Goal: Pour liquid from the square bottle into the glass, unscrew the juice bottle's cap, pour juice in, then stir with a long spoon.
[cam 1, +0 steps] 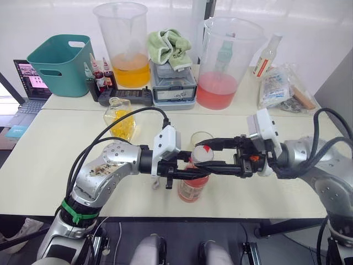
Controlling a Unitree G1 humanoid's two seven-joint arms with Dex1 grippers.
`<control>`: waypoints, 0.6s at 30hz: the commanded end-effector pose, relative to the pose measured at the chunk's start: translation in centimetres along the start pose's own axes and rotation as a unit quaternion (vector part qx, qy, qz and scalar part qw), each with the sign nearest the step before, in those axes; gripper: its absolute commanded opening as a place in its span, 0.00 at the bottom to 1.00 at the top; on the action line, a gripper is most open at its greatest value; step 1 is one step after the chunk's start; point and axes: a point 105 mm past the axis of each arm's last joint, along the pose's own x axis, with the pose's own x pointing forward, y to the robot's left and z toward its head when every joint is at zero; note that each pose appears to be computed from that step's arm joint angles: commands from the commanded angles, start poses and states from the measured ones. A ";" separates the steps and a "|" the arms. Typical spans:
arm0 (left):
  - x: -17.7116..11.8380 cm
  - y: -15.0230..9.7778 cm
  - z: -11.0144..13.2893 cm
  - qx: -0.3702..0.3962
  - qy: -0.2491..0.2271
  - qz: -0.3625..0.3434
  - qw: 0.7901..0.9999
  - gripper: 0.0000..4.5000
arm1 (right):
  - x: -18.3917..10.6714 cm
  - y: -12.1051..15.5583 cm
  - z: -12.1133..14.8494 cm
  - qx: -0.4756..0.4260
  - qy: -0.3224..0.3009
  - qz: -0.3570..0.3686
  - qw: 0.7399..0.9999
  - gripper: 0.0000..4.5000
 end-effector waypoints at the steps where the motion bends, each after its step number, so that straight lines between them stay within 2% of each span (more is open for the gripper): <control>1: -0.2 -0.5 -1.0 -0.031 0.015 -0.001 0.999 0.29 | 0.2 0.6 0.8 -0.062 0.004 0.143 0.988 0.38; 5: -0.5 -0.5 -1.0 -0.029 0.020 0.008 0.999 0.29 | 0.8 -0.4 1.5 -0.083 0.007 0.221 0.972 0.38; 11: -0.5 -0.7 -1.0 -0.033 0.019 0.011 0.999 0.29 | 0.6 -1.2 2.4 -0.064 0.018 0.239 0.969 0.38; 13: -0.5 -0.7 -1.0 -0.034 0.019 0.012 0.999 0.29 | 0.3 -1.3 2.6 -0.058 0.019 0.236 0.970 0.62; 18: 0.0 -0.6 -0.9 -0.037 0.013 0.007 0.999 0.29 | -1.9 -1.4 3.2 -0.056 0.020 0.176 0.983 0.99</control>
